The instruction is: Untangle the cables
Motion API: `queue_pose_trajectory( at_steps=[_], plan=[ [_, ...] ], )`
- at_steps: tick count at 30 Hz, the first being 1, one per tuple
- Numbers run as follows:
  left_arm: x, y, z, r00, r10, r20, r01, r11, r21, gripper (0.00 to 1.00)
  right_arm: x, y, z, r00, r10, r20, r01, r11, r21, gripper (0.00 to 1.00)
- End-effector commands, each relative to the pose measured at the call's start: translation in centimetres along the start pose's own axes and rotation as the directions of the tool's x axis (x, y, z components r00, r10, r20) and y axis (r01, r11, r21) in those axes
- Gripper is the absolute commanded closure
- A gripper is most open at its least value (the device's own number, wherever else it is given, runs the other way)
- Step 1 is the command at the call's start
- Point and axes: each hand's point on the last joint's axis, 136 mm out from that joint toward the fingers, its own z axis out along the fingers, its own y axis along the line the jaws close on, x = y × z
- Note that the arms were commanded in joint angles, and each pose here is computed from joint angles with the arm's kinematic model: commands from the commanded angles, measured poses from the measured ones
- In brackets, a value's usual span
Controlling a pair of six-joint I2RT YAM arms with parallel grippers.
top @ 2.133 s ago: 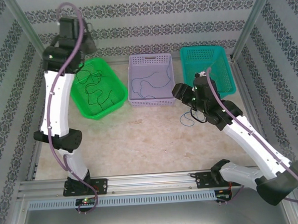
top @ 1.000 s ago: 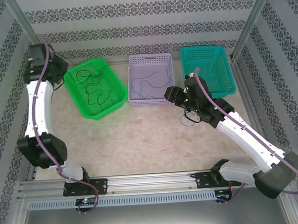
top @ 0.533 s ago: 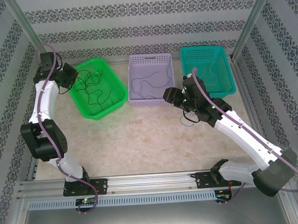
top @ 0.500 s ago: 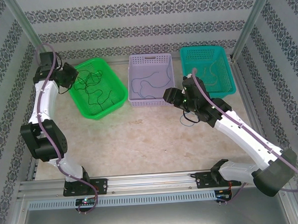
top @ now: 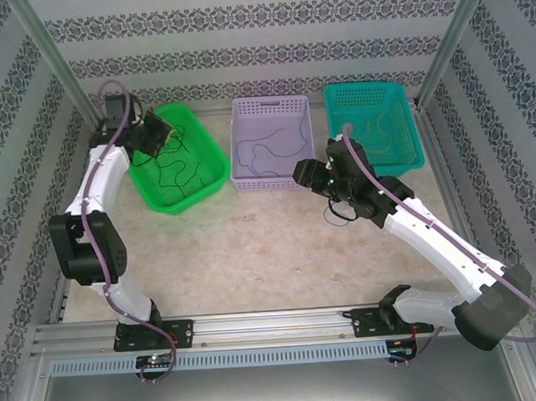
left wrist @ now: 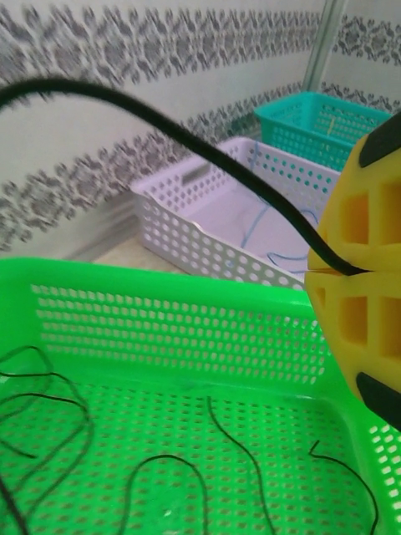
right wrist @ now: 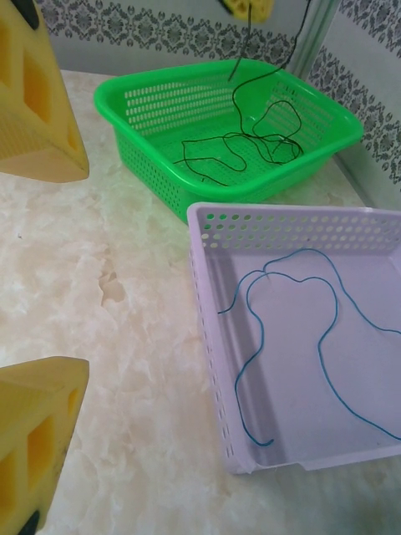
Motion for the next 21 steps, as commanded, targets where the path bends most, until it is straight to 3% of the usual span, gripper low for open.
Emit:
queue_pose_trajectory(
  at_steps=[1,4,6,9,13,17,21],
  plan=[
    [0.4,3.2,4.0,0.999,-0.042,0.005,0.042,0.996,-0.075,0.95,0.3,0.6,0.1,1.000,-0.007,-0.008,0.006,1.000,-0.023,0.42],
    [1.4,4.4,6.6,0.997,-0.066,-0.045,0.061,0.993,-0.106,0.76,0.5,0.3,-0.1,1.000,-0.009,-0.008,0.009,1.000,-0.016,0.42],
    [2.0,4.8,7.7,0.995,-0.061,-0.076,0.051,0.989,-0.136,0.52,0.5,0.1,-0.2,1.000,-0.009,-0.007,0.009,1.000,-0.011,0.42],
    [2.7,4.2,7.7,0.993,-0.039,-0.108,0.022,0.987,-0.160,0.36,0.7,-0.4,-0.4,1.000,-0.006,-0.006,0.006,1.000,0.000,0.42],
    [3.0,3.1,6.3,0.992,-0.062,-0.110,0.045,0.987,-0.153,0.25,0.7,-1.2,-0.5,1.000,0.007,-0.002,-0.007,1.000,0.014,0.41],
    [4.5,1.7,3.8,0.981,-0.131,-0.146,0.111,0.984,-0.141,0.19,0.6,-2.4,-0.6,1.000,0.013,-0.001,-0.013,0.999,0.040,0.41],
    [5.4,1.0,0.3,0.978,-0.179,-0.107,0.163,0.976,-0.147,0.17,0.1,-5.6,-0.9,0.999,0.031,0.015,-0.033,0.991,0.133,0.41]
  ],
)
